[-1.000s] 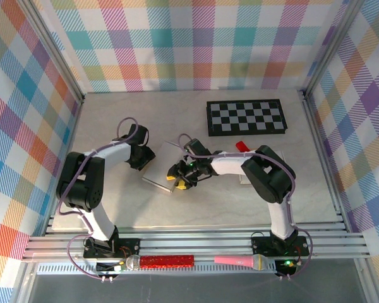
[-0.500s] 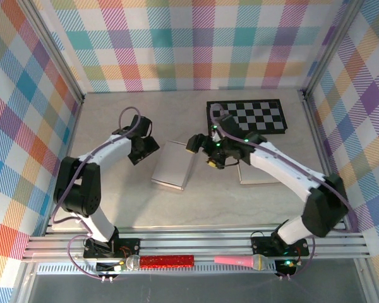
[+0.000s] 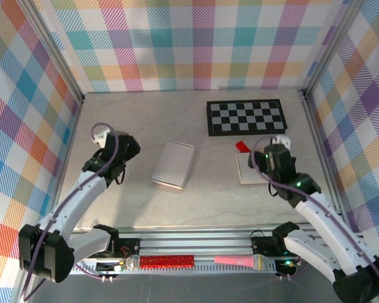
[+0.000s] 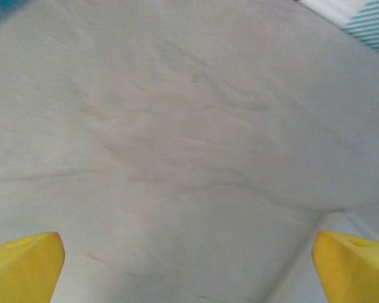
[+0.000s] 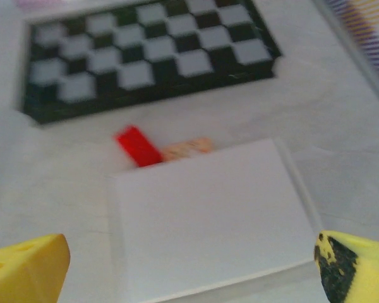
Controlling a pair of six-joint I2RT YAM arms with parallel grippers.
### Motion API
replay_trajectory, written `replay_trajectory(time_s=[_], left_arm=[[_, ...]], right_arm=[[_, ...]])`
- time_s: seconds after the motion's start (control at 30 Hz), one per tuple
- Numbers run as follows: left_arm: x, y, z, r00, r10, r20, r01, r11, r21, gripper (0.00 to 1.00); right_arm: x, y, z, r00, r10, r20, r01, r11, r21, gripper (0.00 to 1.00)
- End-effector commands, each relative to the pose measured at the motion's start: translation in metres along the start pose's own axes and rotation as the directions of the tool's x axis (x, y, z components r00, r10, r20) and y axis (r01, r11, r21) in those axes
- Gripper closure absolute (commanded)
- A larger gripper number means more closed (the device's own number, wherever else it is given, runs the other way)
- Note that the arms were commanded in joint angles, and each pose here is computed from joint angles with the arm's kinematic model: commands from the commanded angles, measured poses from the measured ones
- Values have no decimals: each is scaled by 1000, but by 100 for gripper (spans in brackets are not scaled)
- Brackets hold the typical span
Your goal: Fold the paper box
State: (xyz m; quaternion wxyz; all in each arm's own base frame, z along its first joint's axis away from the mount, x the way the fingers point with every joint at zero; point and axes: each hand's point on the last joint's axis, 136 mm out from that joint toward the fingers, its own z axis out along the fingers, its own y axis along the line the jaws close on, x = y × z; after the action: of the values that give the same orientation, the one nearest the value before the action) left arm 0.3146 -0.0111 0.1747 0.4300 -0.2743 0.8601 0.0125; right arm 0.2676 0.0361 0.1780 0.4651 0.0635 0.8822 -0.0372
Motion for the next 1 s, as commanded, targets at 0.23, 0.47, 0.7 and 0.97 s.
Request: replay_trajectory(time_s=[0.23,0.47,0.7,0.97], left_arm=[[8,32,29,943,270,193,-261,963,-71,0],[8,20,81,943,269,195,-263,963,-55,0],[4,-9,112,909,337,244,-360,932,54,0],[17,2,120,910,265,319,-316,942,117,0]], right_arm=[[13,-11,71,978,-37,207,49,997,-55,2],[-14,-11,125,968,27,251,5,992,-125,1],[-2,-12,152,970,39,242,3,985,-170,1],[-3,-18,156,971,43,234,-16,993,-116,1]])
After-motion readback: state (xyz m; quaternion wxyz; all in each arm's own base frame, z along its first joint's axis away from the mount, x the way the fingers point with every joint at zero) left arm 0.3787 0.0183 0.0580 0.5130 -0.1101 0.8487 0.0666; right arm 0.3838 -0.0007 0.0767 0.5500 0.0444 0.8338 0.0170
